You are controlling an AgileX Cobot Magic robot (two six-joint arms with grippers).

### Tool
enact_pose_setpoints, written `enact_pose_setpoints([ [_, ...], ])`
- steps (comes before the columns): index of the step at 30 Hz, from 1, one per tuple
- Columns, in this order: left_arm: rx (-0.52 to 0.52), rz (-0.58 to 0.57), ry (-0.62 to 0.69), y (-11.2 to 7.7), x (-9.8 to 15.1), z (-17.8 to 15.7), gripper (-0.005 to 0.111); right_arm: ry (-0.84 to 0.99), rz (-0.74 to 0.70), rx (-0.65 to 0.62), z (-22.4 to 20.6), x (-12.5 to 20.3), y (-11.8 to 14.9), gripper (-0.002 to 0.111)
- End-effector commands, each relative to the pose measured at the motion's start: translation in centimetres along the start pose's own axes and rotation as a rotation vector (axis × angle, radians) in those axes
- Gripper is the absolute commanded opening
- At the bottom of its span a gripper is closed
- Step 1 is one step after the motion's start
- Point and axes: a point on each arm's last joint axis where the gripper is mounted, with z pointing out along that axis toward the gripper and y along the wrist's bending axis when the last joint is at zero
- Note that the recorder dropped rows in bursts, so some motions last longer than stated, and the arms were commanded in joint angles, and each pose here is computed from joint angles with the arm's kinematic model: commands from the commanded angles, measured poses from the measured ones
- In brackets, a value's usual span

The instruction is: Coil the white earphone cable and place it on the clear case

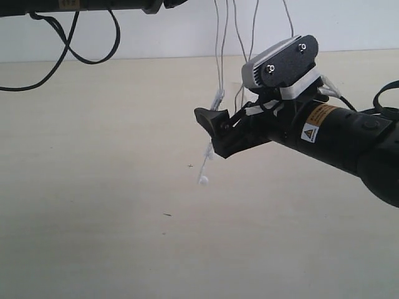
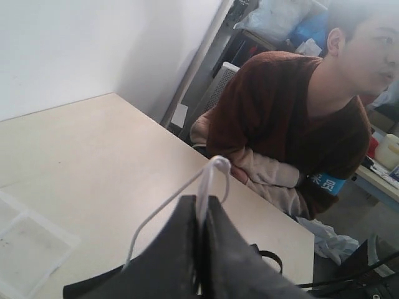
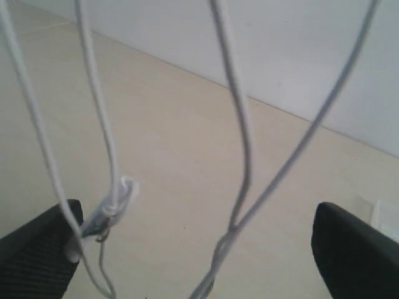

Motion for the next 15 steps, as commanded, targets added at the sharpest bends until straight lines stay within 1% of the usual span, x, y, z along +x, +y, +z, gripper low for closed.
enact_pose_setpoints([
  [1, 0.001, -0.004, -0.019, -0.04, -0.43, -0.07, 0.000, -0.053, 0.010, 0.009, 0.15, -0.57, -0.19, 0.093],
  [4, 0.001, -0.004, -0.019, -0.04, -0.43, -0.07, 0.000, -0.063, 0.030, 0.025, 0.20, -0.74, -0.34, 0.089],
  [10, 0.001, -0.008, -0.021, -0.04, -0.46, -0.07, 0.000, -0.065, 0.028, 0.025, 0.20, -0.76, -0.34, 0.063],
  [15, 0.004, -0.016, -0.028, -0.06, -0.52, -0.07, 0.000, -0.067, 0.028, 0.025, 0.20, -0.78, -0.34, 0.047],
])
